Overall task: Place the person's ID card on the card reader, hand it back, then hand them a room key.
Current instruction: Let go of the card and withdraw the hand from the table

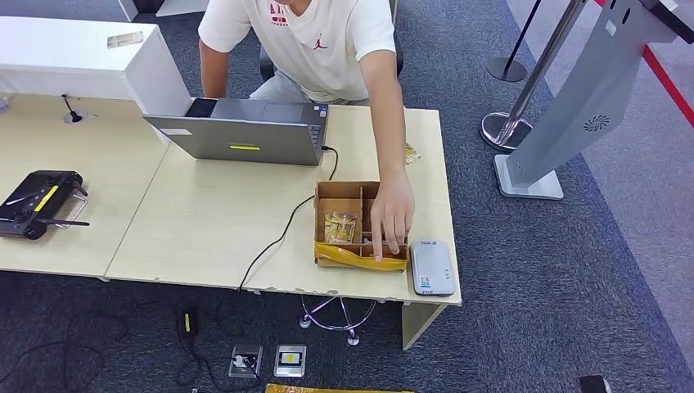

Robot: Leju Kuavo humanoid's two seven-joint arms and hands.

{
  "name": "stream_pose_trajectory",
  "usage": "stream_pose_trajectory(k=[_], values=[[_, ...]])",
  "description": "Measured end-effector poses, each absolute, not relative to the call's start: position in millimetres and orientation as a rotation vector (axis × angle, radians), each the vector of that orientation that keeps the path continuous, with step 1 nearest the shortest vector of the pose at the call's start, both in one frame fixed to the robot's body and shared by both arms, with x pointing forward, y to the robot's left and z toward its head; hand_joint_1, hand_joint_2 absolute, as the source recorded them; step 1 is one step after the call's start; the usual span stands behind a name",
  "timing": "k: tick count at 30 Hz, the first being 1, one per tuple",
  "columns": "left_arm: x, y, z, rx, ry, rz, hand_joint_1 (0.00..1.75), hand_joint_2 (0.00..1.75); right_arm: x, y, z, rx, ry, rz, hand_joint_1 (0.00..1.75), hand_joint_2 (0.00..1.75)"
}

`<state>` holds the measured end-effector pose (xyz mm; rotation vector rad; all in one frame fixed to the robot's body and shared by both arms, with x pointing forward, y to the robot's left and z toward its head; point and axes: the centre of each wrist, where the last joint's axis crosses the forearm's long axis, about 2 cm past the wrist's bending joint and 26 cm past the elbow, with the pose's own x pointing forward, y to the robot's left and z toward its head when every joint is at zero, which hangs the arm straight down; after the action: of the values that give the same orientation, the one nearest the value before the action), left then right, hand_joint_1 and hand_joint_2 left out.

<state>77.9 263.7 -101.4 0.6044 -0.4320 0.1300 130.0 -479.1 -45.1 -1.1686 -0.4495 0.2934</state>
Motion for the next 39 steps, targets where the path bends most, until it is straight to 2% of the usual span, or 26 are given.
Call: stream_pose_trajectory(k=[6,16,39], values=[[74,273,-103,0.604,-0.305,0.099,0.00,0.00,98,-440,-75,-0.944,-0.252,0.200,0.00,1.75],[70,305,-104,0.611,-0.234,0.072,0.00,0.00,81,-398,-92,-0.727,-0.130,0.144,0.00,1.75],[69,308,-104,0.605,-0.185,0.113,0.00,0.00,76,-367,-100,-0.556,-0.074,0.212,0.00,1.75]])
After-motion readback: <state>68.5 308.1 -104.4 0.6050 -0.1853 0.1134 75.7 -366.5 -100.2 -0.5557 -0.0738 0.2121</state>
